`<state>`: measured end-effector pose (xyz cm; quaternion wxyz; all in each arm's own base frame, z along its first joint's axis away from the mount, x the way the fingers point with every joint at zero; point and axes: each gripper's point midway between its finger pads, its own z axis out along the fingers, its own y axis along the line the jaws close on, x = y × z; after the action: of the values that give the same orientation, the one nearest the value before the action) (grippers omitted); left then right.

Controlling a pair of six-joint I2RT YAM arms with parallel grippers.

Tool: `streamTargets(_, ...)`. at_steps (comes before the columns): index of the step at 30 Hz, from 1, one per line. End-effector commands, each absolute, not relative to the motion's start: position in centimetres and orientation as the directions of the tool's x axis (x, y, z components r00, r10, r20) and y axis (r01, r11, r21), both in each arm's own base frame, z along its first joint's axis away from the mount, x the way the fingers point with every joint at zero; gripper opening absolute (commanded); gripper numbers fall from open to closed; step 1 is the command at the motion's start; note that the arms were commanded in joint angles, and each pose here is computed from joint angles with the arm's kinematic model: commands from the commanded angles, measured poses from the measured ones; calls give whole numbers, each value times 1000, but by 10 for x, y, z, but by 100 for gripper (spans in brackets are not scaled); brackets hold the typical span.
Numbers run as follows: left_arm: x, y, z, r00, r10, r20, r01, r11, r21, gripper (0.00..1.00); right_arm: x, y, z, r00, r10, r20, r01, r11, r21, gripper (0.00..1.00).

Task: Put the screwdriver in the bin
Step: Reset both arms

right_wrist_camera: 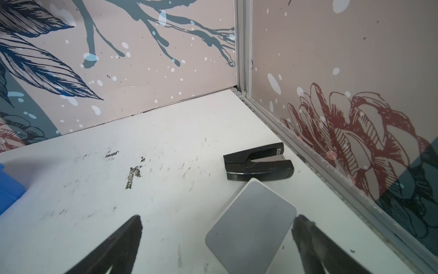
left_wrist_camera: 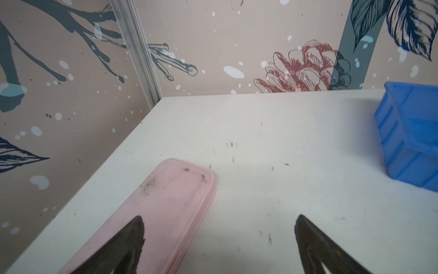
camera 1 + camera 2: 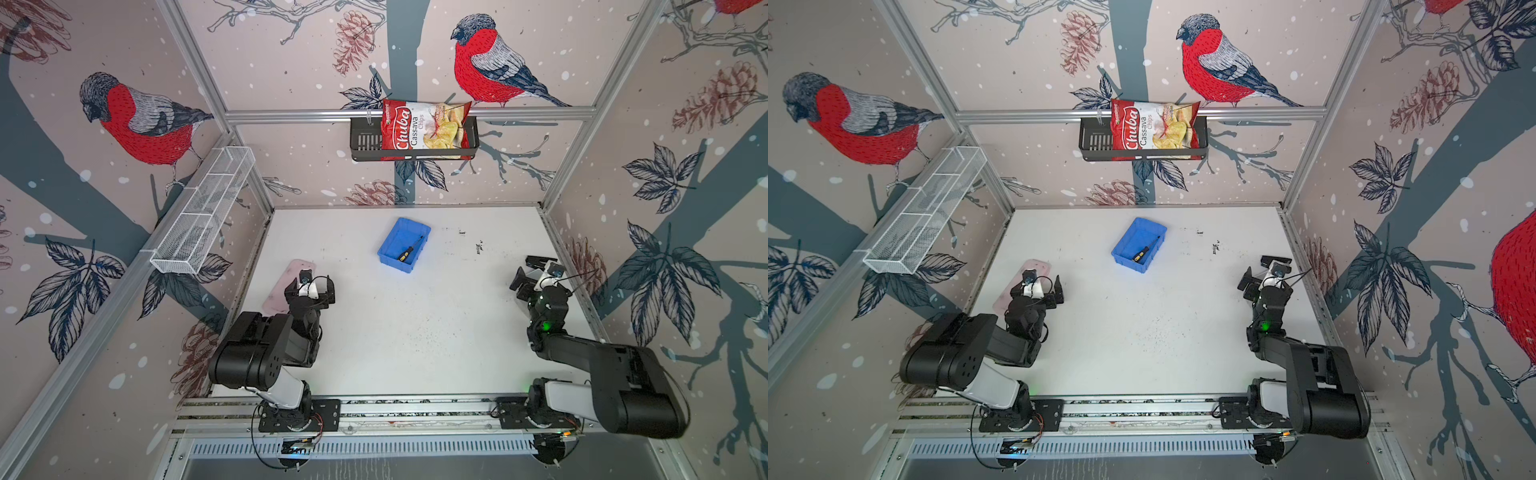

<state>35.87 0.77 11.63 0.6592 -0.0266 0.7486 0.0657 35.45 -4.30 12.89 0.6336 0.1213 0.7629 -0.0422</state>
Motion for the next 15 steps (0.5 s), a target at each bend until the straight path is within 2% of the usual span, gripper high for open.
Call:
streamTargets(1, 370, 12, 134, -67, 28, -997, -154, 987, 39, 97, 364, -34, 141, -92, 136, -986, 171, 978, 119, 100)
streamTargets(3, 377, 15, 128, -112, 10, -994, -170, 985, 29, 97, 367, -30, 130, -102, 128, -986, 151, 982, 112, 100)
streamTargets(5, 377, 17, 129, -102, 1, -995, -163, 987, 18, 97, 367, -25, 131, -81, 106, -991, 132, 987, 95, 100)
streamTargets(8, 377, 17, 129, -103, 0, -995, -163, 986, 17, 97, 371, -27, 126, -128, 114, -985, 144, 985, 95, 100)
streamTargets(15, 376, 18, 129, -99, 2, -995, -165, 986, 19, 97, 373, -26, 125, -137, 97, -986, 167, 983, 73, 100)
